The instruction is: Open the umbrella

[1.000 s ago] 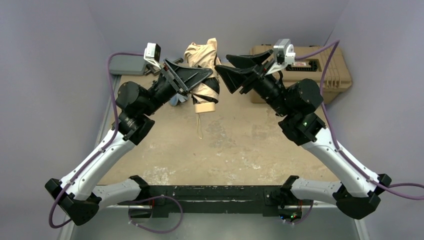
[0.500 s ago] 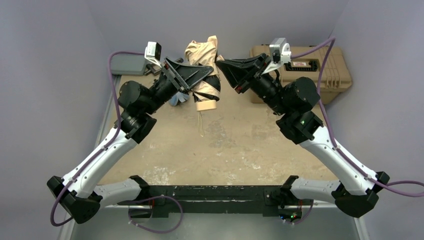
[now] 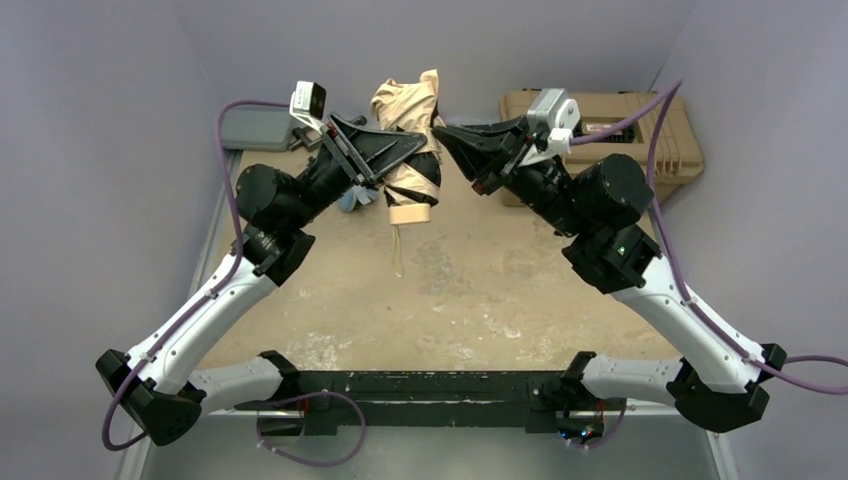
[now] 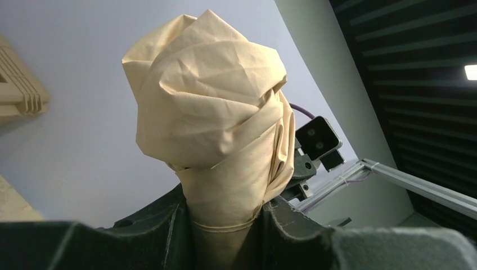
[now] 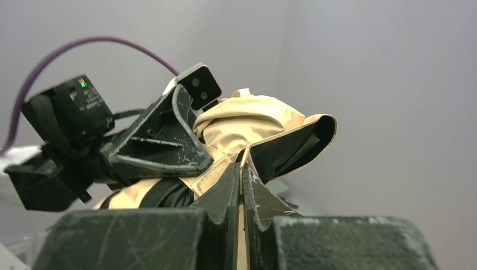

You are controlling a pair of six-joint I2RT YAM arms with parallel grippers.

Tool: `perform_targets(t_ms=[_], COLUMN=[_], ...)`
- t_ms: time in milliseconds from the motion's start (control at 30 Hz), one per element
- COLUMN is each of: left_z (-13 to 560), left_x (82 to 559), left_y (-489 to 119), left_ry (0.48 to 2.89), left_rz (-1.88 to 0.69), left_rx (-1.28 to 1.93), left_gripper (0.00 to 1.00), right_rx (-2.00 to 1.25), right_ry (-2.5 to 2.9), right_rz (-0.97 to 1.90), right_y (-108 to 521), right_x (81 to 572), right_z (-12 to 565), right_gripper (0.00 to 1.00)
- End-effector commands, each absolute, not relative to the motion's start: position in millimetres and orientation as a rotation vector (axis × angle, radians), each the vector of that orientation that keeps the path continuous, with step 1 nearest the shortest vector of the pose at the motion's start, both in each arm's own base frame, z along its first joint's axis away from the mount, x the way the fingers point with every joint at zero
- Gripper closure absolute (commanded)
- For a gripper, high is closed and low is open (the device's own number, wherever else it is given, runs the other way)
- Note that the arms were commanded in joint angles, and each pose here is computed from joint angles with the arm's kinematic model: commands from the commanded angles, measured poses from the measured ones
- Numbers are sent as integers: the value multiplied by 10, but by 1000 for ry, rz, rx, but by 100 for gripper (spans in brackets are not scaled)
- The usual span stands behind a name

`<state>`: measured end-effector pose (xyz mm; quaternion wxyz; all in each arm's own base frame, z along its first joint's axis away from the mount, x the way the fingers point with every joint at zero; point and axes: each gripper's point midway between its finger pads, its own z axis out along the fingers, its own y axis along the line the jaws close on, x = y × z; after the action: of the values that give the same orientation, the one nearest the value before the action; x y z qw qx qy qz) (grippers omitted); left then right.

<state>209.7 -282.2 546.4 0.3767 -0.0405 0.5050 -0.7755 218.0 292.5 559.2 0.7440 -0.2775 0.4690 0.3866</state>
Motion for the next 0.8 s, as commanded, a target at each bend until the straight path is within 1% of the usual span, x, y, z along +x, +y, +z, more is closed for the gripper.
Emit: perform_targets(t_ms=[0, 133, 233, 333, 467, 667, 767], left_z=[6168, 6377, 6548, 6614, 6743, 6851, 6842], left_x=[1603, 1359, 1221, 1209, 1121, 994, 974], left_y=[-2505, -2376, -2272, -2230, -2089, -1956, -1969], left_ry=[1002, 903, 800, 770, 648, 548, 558], left_rz=[-2163, -2303, -2393, -2406, -2435, -2442, -2431], left_rx=[17, 71, 117, 106, 121, 157, 176], left_gripper=[100, 100, 100, 100, 100, 100, 100], right_rx=[-799, -832, -847, -818, -778, -777, -753], right_ry=[1127, 1165, 1210, 1255, 1285, 1384, 1425], right_rz=[514, 401, 409, 442, 509, 515, 550], right_y=[2863, 2808, 2856, 2878, 2899, 2891, 2894], right_x=[2403, 2537, 2572, 2582, 2545, 2567, 2540], right_z=[4958, 4673, 4446, 4296, 4186, 3823, 3694], right_gripper=[100, 100, 100, 100, 100, 100, 100])
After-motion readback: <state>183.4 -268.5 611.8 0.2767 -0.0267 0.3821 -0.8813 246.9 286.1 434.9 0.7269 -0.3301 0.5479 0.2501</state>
